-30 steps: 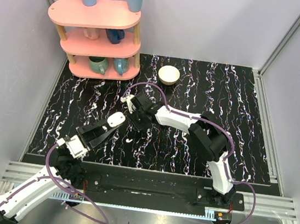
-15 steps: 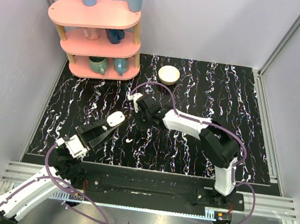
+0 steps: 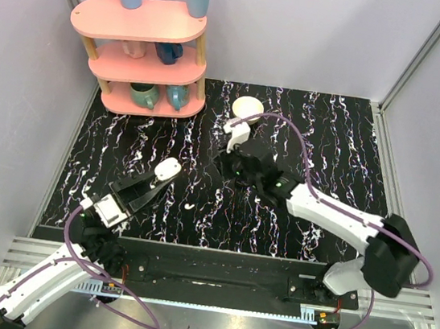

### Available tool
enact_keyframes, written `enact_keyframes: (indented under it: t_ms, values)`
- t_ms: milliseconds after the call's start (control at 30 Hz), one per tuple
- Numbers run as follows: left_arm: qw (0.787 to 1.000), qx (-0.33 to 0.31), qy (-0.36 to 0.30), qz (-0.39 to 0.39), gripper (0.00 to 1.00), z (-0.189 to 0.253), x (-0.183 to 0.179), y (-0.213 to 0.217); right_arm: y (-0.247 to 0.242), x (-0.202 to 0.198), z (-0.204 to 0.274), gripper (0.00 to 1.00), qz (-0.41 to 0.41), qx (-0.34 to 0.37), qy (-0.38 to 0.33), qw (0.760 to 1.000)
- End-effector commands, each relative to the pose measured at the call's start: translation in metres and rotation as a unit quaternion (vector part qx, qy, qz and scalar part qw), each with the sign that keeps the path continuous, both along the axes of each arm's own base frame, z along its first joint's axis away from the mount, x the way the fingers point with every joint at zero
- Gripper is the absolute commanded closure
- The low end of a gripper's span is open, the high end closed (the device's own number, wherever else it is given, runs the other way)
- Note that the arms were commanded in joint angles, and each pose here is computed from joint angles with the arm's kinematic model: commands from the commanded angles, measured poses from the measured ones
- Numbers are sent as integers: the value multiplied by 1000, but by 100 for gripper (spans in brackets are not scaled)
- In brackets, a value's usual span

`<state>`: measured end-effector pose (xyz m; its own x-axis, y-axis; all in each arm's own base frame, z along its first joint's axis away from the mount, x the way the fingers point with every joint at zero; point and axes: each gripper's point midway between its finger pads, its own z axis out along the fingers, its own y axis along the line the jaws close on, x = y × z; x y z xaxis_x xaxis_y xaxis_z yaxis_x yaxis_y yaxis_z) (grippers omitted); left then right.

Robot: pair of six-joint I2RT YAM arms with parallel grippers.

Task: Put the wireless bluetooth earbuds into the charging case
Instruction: Pick up the right earbud from the center of the board, then insert the right earbud into the right side groove of the charging case.

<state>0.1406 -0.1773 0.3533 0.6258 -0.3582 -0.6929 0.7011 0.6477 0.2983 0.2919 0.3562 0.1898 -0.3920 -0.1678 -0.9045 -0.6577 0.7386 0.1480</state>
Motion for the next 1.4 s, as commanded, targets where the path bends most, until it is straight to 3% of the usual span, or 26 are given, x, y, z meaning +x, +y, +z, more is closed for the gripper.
enact_keyframes:
  t_ms: [0, 333, 633, 1367]
  values:
    - [999, -40, -1, 11, 100, 24, 0, 11, -17, 3, 75, 90, -36, 93, -86, 991]
    - [999, -17, 32, -10, 100, 20, 11, -6, -60, -25, 153, 90, -34, 153, -192, 969]
    - [998, 2, 57, -39, 100, 15, 18, -23, -68, -63, 211, 90, 31, 183, -273, 944]
    - [991, -13, 118, -62, 100, 6, 32, -35, -4, -115, 231, 90, 140, 182, -319, 919]
